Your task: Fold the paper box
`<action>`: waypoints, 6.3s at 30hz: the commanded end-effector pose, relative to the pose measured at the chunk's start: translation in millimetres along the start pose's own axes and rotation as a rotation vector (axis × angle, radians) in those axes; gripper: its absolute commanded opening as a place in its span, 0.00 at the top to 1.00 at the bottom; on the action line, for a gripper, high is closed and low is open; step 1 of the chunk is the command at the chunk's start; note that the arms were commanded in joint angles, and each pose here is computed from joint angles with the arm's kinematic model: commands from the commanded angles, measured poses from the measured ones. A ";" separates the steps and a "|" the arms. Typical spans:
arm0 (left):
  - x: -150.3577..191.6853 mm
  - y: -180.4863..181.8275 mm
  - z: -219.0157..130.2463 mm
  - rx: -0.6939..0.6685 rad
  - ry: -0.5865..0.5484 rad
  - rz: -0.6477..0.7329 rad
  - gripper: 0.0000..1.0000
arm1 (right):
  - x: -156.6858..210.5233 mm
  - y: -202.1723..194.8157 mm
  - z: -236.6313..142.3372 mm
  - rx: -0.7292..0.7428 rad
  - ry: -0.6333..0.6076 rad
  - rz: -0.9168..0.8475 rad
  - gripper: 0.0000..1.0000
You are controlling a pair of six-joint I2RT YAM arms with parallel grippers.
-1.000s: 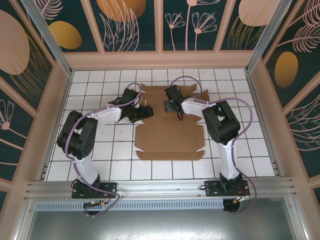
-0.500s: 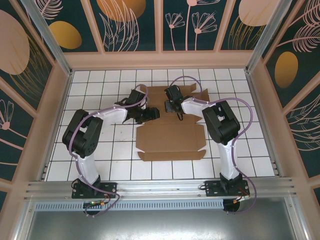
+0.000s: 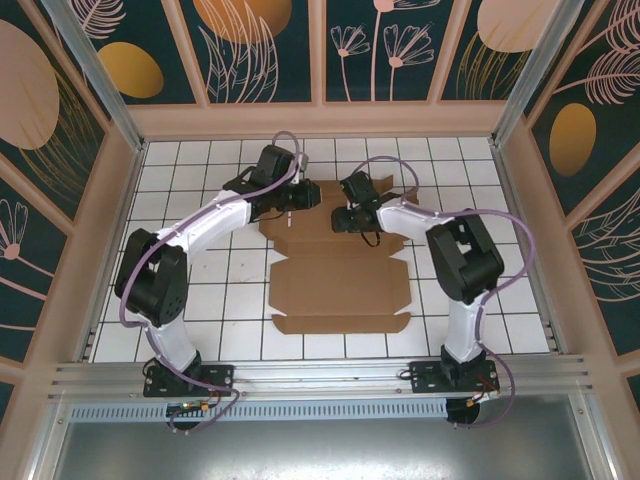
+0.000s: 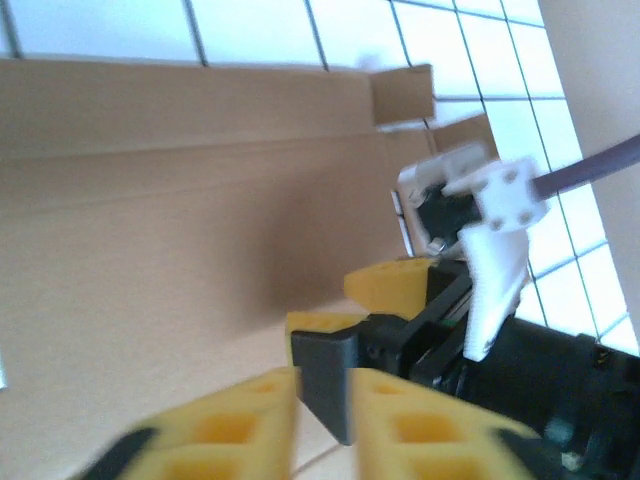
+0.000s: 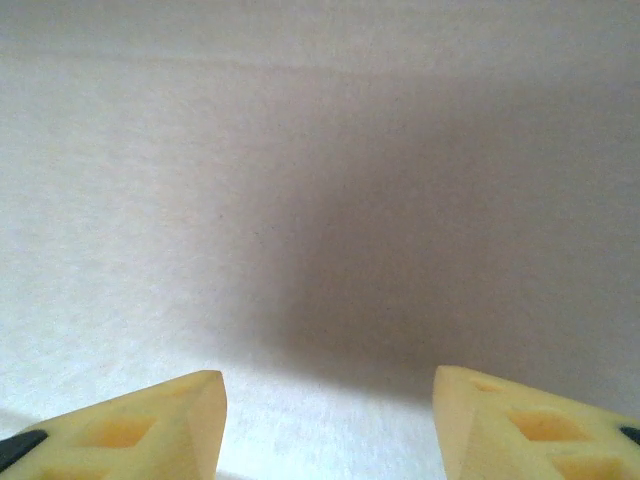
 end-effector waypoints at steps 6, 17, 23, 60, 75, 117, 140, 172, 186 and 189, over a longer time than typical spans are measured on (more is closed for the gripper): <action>44.1 -2.4 55.9 0.041 0.170 0.014 1.00 | 10.7 -54.6 -35.6 0.009 -0.083 0.172 0.47; 72.0 72.0 116.2 -0.235 0.258 -0.101 1.00 | 74.3 -61.8 11.8 0.055 0.143 0.171 0.51; 65.1 98.6 120.4 -0.254 0.249 -0.172 1.00 | 92.0 -59.7 15.0 0.107 0.188 0.146 0.49; 32.9 119.5 49.5 -0.192 0.101 -0.257 1.00 | -38.8 -138.0 -18.0 0.092 -0.092 0.039 0.30; 40.8 151.7 60.9 -0.232 0.139 -0.327 1.00 | 24.1 -145.2 24.6 -0.352 0.043 0.286 0.34; -42.1 60.5 -32.3 -0.040 -0.152 -0.297 1.00 | -73.7 -28.0 -43.8 0.589 -0.109 -0.675 0.93; -121.9 5.1 -1.7 0.342 -0.095 -0.391 0.45 | -97.4 22.4 -70.4 0.735 -0.359 -0.875 0.92; -136.2 27.0 38.5 0.361 -0.127 -0.473 1.00 | -89.9 75.7 -151.9 0.609 -0.600 -0.830 0.30; -133.9 23.1 31.2 0.544 -0.174 -0.498 1.00 | 51.2 168.8 -58.5 -0.246 -0.170 -0.658 0.88; -131.7 25.2 30.7 0.545 -0.181 -0.504 1.00 | 62.7 177.2 -28.7 -0.270 -0.098 -0.597 0.97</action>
Point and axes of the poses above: each hand's point on the last joint's axis, 136 mm out from that joint toward the fingers, its own z axis out along the fingers, its own y axis along the line the jaws close on, x = y × z, the point moved 5 cm from there along -z, back along the fingers, and after that the axes turned 14 degrees about -z, right-handed, at the moved point
